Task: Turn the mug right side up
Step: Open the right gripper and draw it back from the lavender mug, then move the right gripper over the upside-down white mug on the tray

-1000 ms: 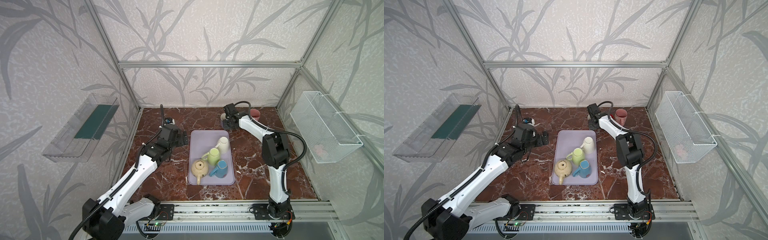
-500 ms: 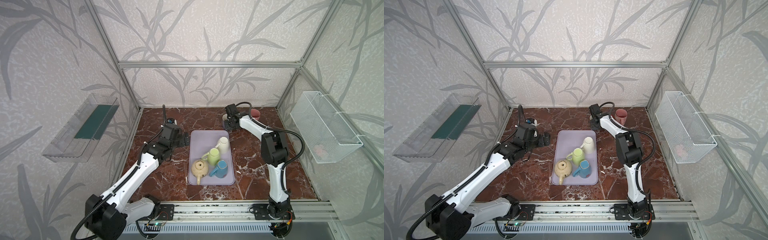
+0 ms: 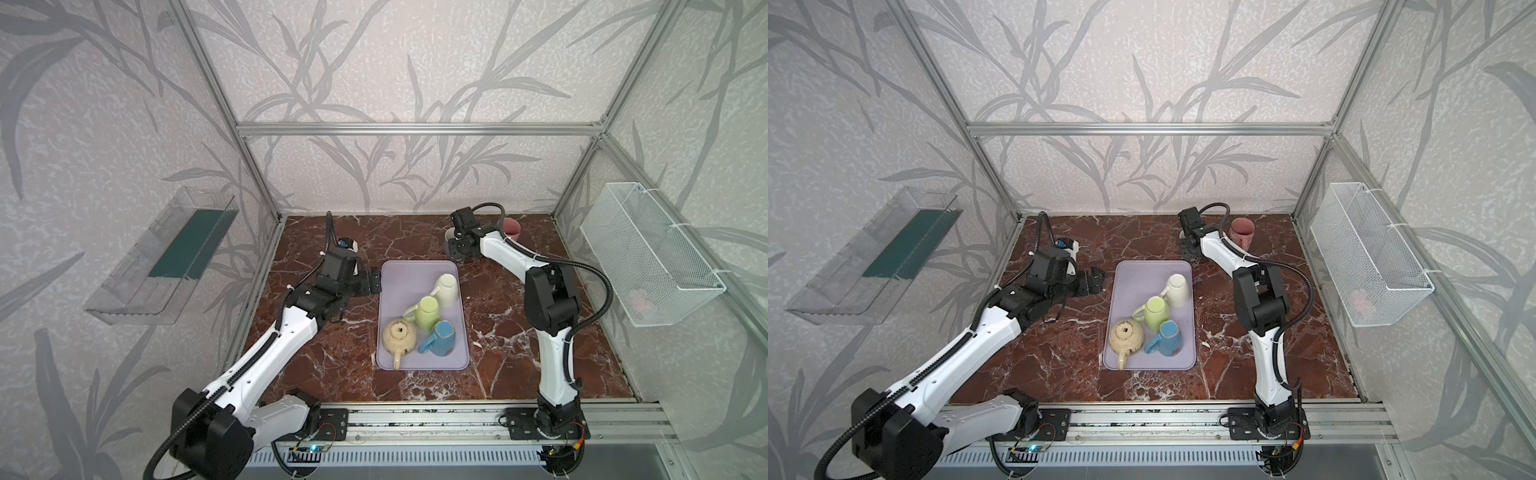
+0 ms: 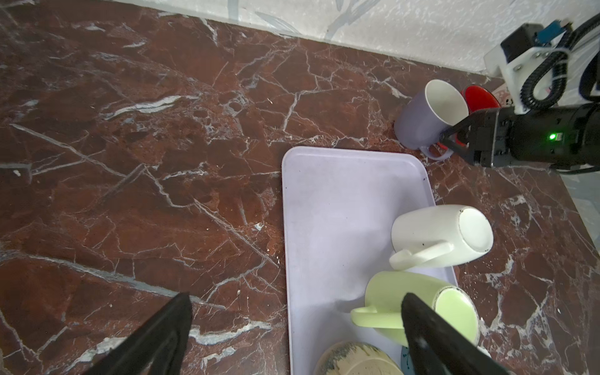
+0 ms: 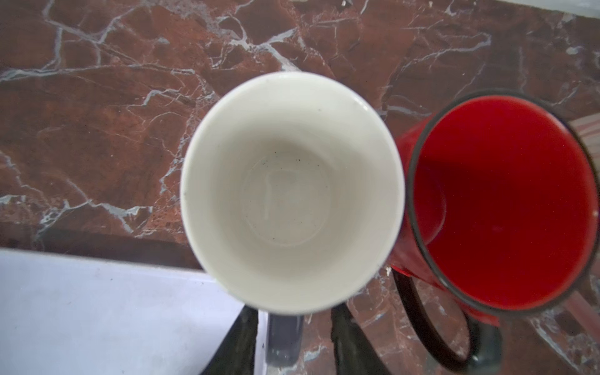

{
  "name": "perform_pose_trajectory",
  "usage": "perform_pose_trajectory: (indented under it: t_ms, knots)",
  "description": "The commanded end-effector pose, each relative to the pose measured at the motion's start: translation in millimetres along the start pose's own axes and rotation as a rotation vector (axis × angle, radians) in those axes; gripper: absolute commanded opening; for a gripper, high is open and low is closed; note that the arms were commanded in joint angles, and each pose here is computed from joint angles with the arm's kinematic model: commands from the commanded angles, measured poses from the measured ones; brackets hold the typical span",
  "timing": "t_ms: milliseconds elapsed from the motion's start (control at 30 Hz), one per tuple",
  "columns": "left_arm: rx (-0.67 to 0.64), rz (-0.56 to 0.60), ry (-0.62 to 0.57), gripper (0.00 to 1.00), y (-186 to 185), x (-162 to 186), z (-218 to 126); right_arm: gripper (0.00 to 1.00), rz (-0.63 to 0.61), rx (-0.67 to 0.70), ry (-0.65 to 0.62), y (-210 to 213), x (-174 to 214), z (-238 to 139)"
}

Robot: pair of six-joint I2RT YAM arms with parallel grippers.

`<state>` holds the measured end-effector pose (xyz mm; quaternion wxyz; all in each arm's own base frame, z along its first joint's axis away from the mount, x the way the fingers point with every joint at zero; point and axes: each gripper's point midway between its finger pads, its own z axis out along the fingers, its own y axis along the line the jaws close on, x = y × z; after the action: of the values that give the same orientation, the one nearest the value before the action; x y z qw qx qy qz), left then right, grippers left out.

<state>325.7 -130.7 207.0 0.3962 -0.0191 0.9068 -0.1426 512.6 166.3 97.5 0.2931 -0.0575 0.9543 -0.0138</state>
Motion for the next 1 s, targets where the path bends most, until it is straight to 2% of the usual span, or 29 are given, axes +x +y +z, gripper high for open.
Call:
perform_pose_trajectory:
  t_ms: [0,200,433,767,967]
  knots:
    - [0.038,0.022,-0.016,0.98,-4.9,-3.5,-3.9,0.42,-0.001,-0.041,-0.115,-2.7,-30.2,-47.8]
    - [0.046,0.024,-0.009,0.97,-6.7,-3.4,-3.1,0.47,-0.004,-0.106,-0.167,-1.3,-29.0,-91.2]
    - [0.061,0.018,0.004,0.96,-8.7,-2.0,-1.5,0.48,-0.018,-0.189,-0.175,8.8,8.8,-129.8]
    - [0.072,0.013,0.001,0.95,-10.1,-2.5,-3.9,0.48,-0.024,-0.242,-0.116,16.7,85.4,-148.1]
    - [0.067,0.015,0.000,0.95,-9.4,-2.2,-3.9,0.48,-0.036,-0.293,-0.047,29.4,128.9,-139.3]
